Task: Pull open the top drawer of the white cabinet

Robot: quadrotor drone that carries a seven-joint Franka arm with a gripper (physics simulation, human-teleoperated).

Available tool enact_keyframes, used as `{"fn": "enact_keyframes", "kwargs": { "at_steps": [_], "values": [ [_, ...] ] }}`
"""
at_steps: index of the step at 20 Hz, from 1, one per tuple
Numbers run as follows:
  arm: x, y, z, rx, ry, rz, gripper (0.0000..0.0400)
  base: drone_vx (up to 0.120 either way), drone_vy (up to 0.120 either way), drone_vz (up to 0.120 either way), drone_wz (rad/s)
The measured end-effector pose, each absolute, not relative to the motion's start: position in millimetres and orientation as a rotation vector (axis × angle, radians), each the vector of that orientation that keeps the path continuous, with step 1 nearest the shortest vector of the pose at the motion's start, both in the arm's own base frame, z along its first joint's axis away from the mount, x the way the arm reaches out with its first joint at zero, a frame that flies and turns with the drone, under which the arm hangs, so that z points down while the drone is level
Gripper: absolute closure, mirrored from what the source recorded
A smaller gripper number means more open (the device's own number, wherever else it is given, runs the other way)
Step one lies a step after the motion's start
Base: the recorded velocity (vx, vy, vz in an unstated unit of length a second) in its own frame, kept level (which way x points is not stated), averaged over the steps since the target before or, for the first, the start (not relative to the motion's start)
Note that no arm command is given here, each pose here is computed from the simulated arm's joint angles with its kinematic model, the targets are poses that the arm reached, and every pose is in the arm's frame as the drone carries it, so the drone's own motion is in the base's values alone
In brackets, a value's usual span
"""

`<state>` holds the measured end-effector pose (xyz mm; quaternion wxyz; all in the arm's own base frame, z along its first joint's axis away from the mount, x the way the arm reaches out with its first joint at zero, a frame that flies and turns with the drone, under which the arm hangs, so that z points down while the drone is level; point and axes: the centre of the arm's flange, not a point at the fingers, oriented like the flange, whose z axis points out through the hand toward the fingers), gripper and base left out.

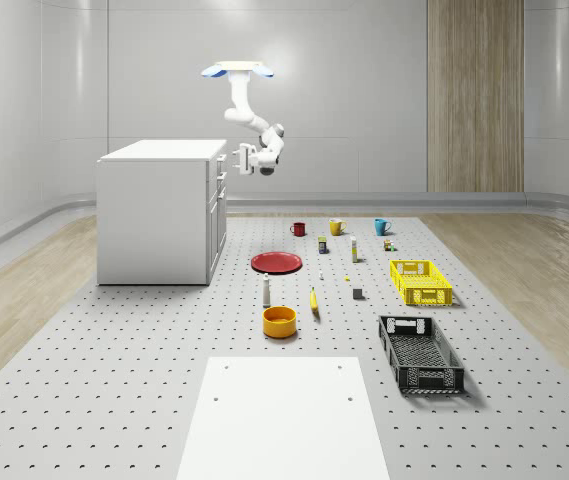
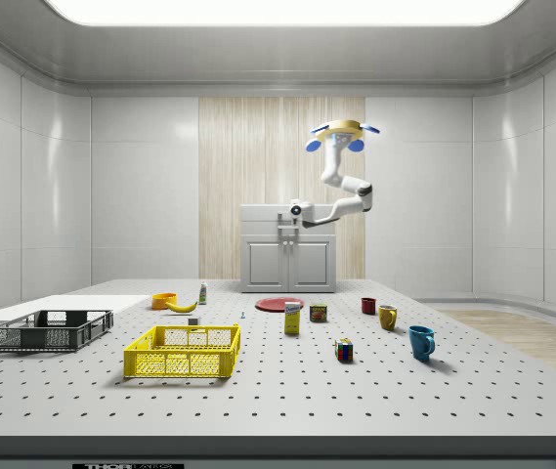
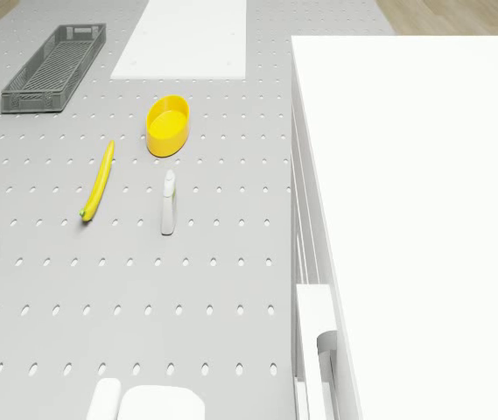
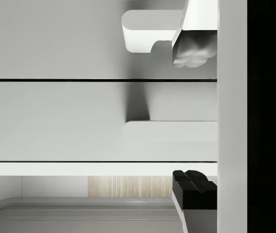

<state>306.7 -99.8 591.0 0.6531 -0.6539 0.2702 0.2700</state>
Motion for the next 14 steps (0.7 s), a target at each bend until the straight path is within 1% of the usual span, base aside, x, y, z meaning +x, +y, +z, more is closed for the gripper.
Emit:
{"fn": "enact_keyframes", "kwargs": {
  "at_steps": [3, 6, 9, 12, 14],
  "values": [
    [306.7, -99.8, 591.0, -1.484, 0.613, 0.613, 0.0089, 0.0, 0.0, 0.0, 0.0],
    [306.7, -99.8, 590.9, -1.484, 0.613, 0.613, 0.0088, 0.12, 0.0, 0.0, 0.0],
    [306.7, -99.8, 590.9, -1.484, 0.613, 0.613, 0.0089, 0.013, 0.0, 0.0, 0.0],
    [306.7, -99.8, 590.9, -1.484, 0.613, 0.613, 0.0088, 0.107, 0.0, 0.0, 0.0],
    [306.7, -99.8, 590.9, -1.484, 0.613, 0.613, 0.0089, 0.02, 0.0, 0.0, 0.0]
  ]
}}
